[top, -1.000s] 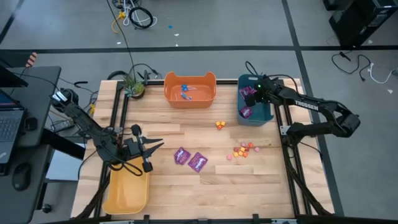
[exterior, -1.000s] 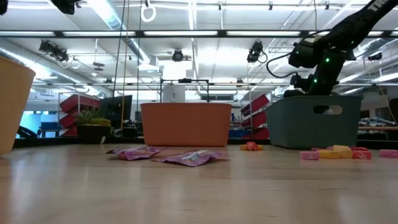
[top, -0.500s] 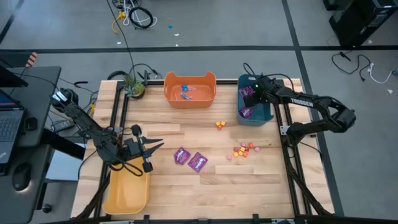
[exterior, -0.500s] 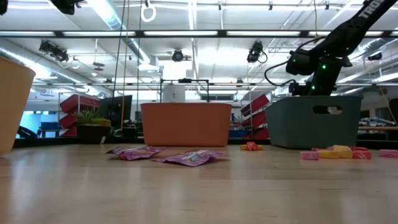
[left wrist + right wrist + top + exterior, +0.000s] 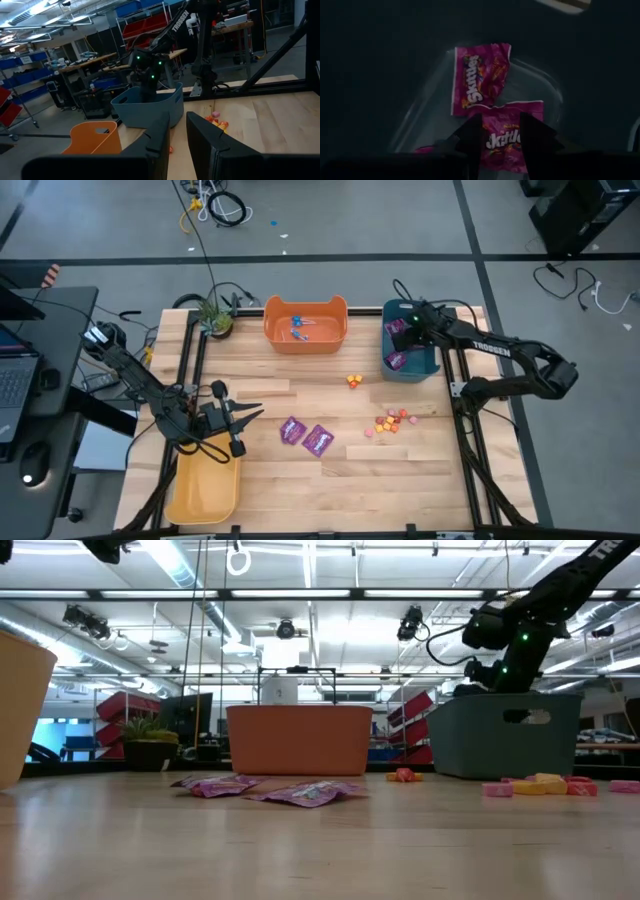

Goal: Sort candy
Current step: Put the right purple candy into the blue bin

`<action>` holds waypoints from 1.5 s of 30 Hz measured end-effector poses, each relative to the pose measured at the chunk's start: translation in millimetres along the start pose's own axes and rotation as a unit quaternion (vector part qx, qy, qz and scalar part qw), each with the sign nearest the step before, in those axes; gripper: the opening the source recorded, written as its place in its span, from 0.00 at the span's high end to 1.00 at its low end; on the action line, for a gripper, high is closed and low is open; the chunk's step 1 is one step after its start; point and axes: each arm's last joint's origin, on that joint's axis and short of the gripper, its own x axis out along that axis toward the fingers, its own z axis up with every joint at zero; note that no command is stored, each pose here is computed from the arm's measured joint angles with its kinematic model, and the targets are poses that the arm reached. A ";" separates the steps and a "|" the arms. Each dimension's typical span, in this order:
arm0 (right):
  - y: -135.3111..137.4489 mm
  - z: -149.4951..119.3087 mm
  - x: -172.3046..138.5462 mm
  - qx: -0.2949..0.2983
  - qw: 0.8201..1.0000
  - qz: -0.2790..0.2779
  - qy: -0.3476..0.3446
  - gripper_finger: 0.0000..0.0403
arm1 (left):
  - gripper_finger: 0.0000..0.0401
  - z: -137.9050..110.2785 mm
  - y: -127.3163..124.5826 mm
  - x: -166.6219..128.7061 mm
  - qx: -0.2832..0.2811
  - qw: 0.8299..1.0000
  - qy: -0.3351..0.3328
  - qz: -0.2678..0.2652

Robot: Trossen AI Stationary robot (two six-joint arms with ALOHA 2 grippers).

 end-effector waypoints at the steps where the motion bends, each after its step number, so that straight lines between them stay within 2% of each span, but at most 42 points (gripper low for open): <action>1: 0.8 0.2 -2.9 -0.001 1.000 0.004 -0.005 0.72 | 0.83 0.0 0.0 0.0 0.000 1.000 0.000 0.000; 7: 5.2 1.3 -25.2 -0.007 0.998 0.033 -0.048 0.72 | 0.83 -0.2 0.0 0.1 0.000 1.000 0.000 0.000; 12: 10.4 0.2 -49.7 -0.015 0.992 0.085 -0.090 0.72 | 0.83 0.0 0.0 0.0 -0.001 1.000 0.000 0.000; 16: 16.4 -3.0 -69.3 -0.022 0.983 0.135 -0.122 0.72 | 0.83 0.1 0.1 0.0 -0.001 1.000 0.000 0.000; 20: 26.5 -5.1 -88.2 -0.043 0.965 0.199 -0.163 0.72 | 0.83 0.0 0.0 0.0 -0.001 1.000 0.000 0.000; 24: 42.6 -6.0 -107.5 -0.091 0.929 0.287 -0.215 0.72 | 0.83 -0.1 0.0 0.0 -0.001 1.000 0.000 0.000; 27: 57.7 -7.3 -122.5 -0.135 0.884 0.368 -0.252 0.72 | 0.83 0.0 0.0 0.0 -0.001 1.000 0.000 0.000; 30: 71.9 -9.8 -137.1 -0.170 0.832 0.443 -0.286 0.72 | 0.83 0.0 0.0 0.0 -0.002 1.000 0.000 0.000; 33: 84.0 -14.9 -148.6 -0.199 0.790 0.490 -0.310 0.72 | 0.83 0.0 0.0 0.1 -0.002 1.000 0.000 0.000; 35: 90.2 -18.6 -153.9 -0.217 0.770 0.505 -0.325 0.72 | 0.83 0.0 -0.1 0.0 -0.001 1.000 0.000 0.000; 41: 108.0 -29.5 -160.4 -0.255 0.732 0.530 -0.343 0.72 | 0.83 0.0 0.0 0.0 -0.002 1.000 0.000 0.000; 45: 121.1 -37.7 -157.7 -0.268 0.728 0.537 -0.333 0.72 | 0.83 0.0 0.0 0.0 -0.002 1.000 0.000 0.000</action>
